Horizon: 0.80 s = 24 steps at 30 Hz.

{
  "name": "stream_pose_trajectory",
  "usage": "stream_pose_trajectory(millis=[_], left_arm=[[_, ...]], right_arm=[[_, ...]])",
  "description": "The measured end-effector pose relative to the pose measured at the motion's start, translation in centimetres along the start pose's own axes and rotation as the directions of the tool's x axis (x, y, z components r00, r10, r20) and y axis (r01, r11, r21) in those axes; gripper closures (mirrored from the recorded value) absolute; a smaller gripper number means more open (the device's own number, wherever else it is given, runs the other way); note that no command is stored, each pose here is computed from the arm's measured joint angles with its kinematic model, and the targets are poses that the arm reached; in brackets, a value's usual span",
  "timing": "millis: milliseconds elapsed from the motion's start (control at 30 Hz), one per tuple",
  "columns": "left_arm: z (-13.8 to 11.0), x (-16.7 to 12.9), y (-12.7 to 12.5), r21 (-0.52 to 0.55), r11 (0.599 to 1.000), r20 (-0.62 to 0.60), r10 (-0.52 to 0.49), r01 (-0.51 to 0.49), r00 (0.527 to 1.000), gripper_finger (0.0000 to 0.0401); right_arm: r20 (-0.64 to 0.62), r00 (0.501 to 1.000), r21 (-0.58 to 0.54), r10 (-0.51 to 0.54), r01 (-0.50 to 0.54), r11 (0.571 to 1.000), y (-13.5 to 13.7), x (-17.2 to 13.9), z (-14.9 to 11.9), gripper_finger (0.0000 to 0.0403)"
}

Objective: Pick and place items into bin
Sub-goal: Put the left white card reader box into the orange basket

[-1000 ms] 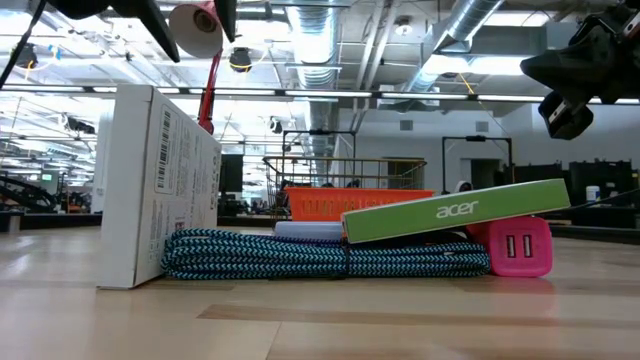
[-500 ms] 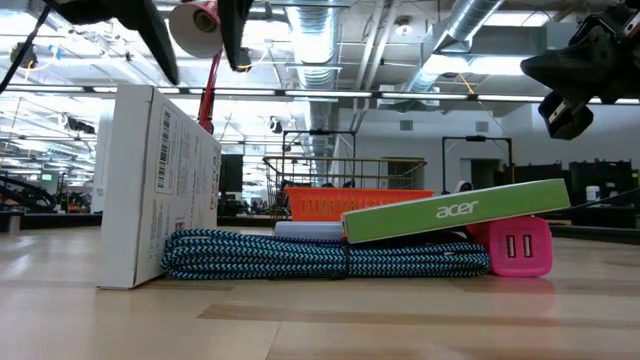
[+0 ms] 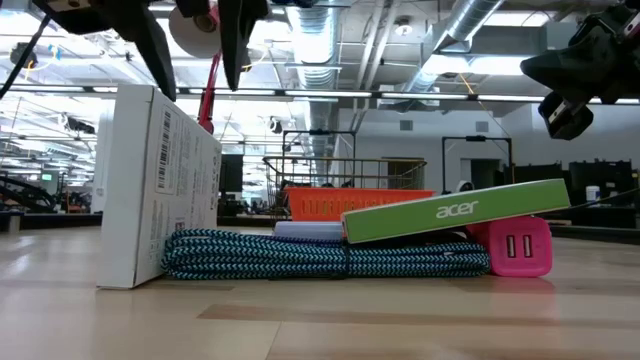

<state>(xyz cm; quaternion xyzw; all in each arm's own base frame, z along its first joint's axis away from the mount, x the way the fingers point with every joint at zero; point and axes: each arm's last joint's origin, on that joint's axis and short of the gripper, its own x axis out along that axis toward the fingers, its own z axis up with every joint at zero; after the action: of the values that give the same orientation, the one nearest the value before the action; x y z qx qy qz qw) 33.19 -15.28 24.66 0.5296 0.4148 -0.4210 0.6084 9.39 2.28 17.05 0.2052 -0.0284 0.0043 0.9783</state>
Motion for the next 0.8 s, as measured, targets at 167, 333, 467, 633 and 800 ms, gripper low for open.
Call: stream_pose_trajectory(millis=[167,333,467,633,800], left_arm=[[0.03,-0.01,0.07,0.0,1.0,0.001,0.008,-0.008,1.0,0.0225],[-0.22,-0.01,0.24,-0.01,1.0,0.02,0.002,-0.002,1.0,0.0225],[-0.39,0.0,0.24,-0.021,1.0,0.025,-0.009,0.01,1.0,0.0225],[-0.4,0.0,0.08,-0.021,0.999,0.025,-0.027,0.027,0.999,0.0225],[-0.39,0.0,0.07,-0.02,0.999,0.03,-0.03,0.031,0.999,0.0225]], right_arm=[[-0.004,1.0,-0.002,-0.002,0.002,1.0,-0.01,0.02,-0.04,0.0403],[-0.003,1.0,-0.001,-0.001,0.001,1.0,-0.01,0.02,-0.03,0.0403],[-0.003,1.0,-0.001,-0.002,0.002,1.0,-0.01,0.02,-0.03,0.0403],[-0.003,1.0,-0.001,-0.001,0.001,1.0,0.0,0.02,-0.03,0.0403],[-0.003,1.0,-0.001,-0.002,0.002,1.0,-0.01,0.02,-0.03,0.0403]])
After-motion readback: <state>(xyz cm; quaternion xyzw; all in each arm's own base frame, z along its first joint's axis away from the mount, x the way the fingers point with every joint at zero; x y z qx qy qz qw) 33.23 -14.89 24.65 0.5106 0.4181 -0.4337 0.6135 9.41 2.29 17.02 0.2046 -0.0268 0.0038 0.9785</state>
